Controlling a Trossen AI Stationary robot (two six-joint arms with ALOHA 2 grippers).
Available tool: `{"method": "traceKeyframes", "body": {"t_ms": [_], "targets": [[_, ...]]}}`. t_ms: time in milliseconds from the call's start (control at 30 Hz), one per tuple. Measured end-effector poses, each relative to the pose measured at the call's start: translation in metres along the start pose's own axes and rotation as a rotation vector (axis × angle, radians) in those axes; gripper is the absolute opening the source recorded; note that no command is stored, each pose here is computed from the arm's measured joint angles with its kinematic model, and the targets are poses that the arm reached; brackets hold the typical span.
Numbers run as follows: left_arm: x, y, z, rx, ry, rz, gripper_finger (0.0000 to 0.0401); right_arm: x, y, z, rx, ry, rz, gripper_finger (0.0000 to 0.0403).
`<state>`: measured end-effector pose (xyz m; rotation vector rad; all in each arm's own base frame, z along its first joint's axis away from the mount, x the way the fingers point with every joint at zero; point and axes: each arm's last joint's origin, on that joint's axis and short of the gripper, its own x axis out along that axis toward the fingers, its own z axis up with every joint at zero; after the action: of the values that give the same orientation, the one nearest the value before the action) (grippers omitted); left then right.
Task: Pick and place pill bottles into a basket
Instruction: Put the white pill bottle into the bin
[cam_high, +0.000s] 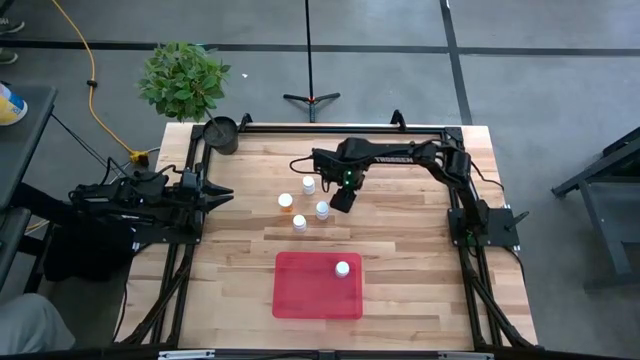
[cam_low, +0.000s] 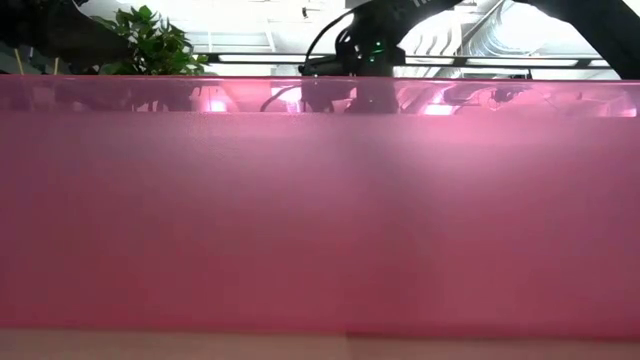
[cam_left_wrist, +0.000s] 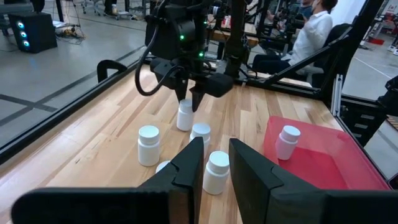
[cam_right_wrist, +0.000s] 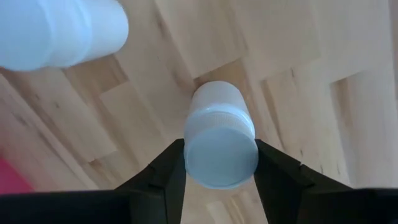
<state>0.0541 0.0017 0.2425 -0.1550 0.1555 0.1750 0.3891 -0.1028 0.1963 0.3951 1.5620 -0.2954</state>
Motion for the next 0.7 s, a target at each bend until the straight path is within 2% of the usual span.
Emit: {"method": "traceKeyframes", "body": {"t_ms": [133,300,533,700], "targets": [[0.000,0.000,0.000,0.000,0.000,0.000,0.0111,-0.003,0.003,-0.004,-0.006,0.028,-0.002,0.0147],[0.000,0.000,0.000,0.000,0.000,0.000,0.0111,-0.025,0.007,0.000,-0.016,-0.002,-0.012,0.0147],[0.000,0.000,0.000,0.000,0.000,0.000,0.0111,-0.085,0.014,0.004,-0.022,-0.115,-0.009,0.0147],[0.000,0.000,0.000,0.000,0.000,0.000,0.0111,-0.135,0.030,-0.002,-0.060,-0.249,0.040,0.0147]]}}
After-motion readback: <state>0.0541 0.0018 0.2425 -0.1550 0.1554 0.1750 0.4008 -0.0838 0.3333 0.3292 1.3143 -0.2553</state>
